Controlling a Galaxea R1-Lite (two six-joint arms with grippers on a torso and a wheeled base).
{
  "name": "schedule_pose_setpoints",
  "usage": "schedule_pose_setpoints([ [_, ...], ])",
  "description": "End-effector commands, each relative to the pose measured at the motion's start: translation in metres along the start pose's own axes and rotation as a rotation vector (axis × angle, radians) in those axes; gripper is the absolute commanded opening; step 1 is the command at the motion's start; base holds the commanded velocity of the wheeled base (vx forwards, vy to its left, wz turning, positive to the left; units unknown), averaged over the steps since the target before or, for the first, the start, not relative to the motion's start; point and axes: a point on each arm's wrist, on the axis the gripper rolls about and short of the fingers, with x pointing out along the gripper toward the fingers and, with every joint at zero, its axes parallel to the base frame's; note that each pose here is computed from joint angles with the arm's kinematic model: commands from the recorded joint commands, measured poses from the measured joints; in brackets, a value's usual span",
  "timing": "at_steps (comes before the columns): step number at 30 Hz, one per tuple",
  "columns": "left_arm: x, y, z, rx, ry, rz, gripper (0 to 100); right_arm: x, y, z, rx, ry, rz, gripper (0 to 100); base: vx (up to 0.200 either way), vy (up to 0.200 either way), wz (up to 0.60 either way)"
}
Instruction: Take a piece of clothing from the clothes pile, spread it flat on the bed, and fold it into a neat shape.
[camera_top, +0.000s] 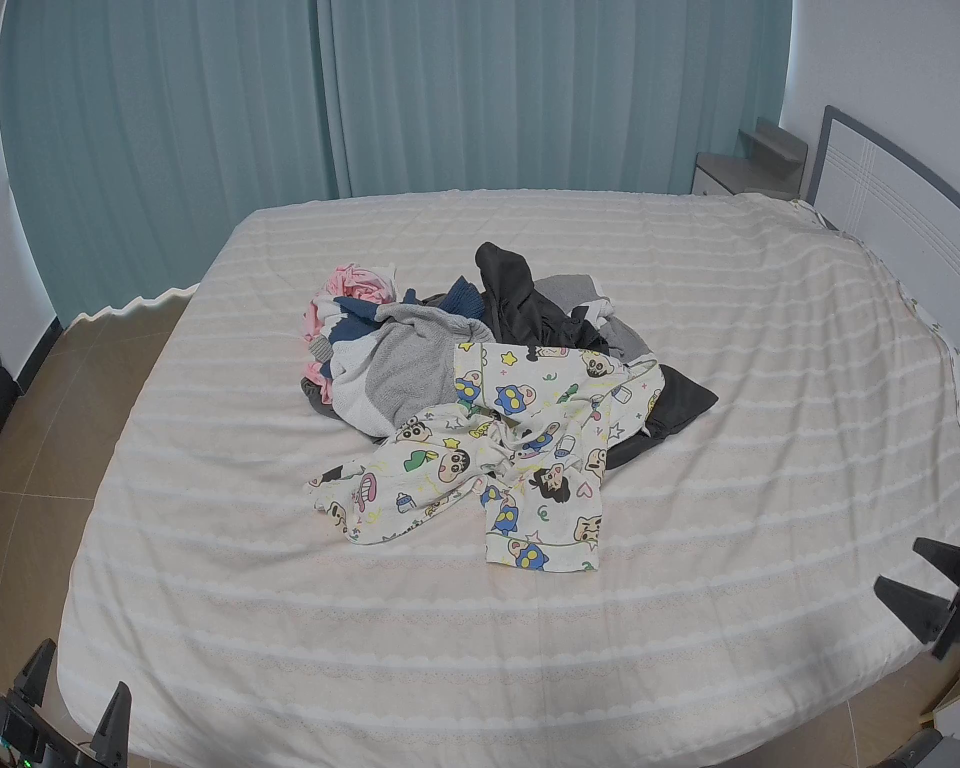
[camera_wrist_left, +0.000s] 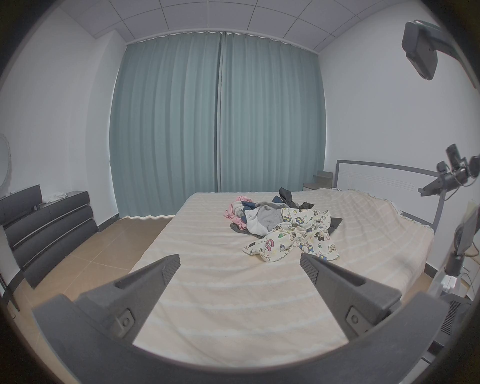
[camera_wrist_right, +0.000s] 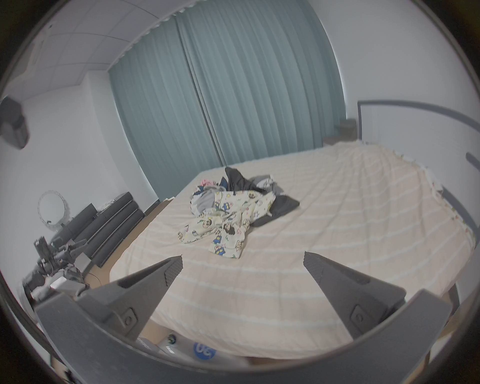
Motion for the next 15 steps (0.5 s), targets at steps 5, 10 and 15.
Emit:
schedule_pose_setpoints([
  [5, 0.000, 0.000, -0.004, 0.000, -0.003, 0.001, 100, 0.229, 0.002, -0.017, 0.348, 0.471, 0.015, 100, 0.000, 0.000, 0.00],
  [10, 0.000, 0.000, -0.004, 0.000, -0.003, -0.001, 100, 0.295, 0.009, -0.036, 0.403, 0.438, -0.019, 100, 0.000, 0.000, 0.00],
  [15, 0.000, 0.000, -0.004, 0.000, -0.003, -0.001, 100, 0.343, 0.010, -0.051, 0.445, 0.404, -0.051, 100, 0.000, 0.000, 0.00],
])
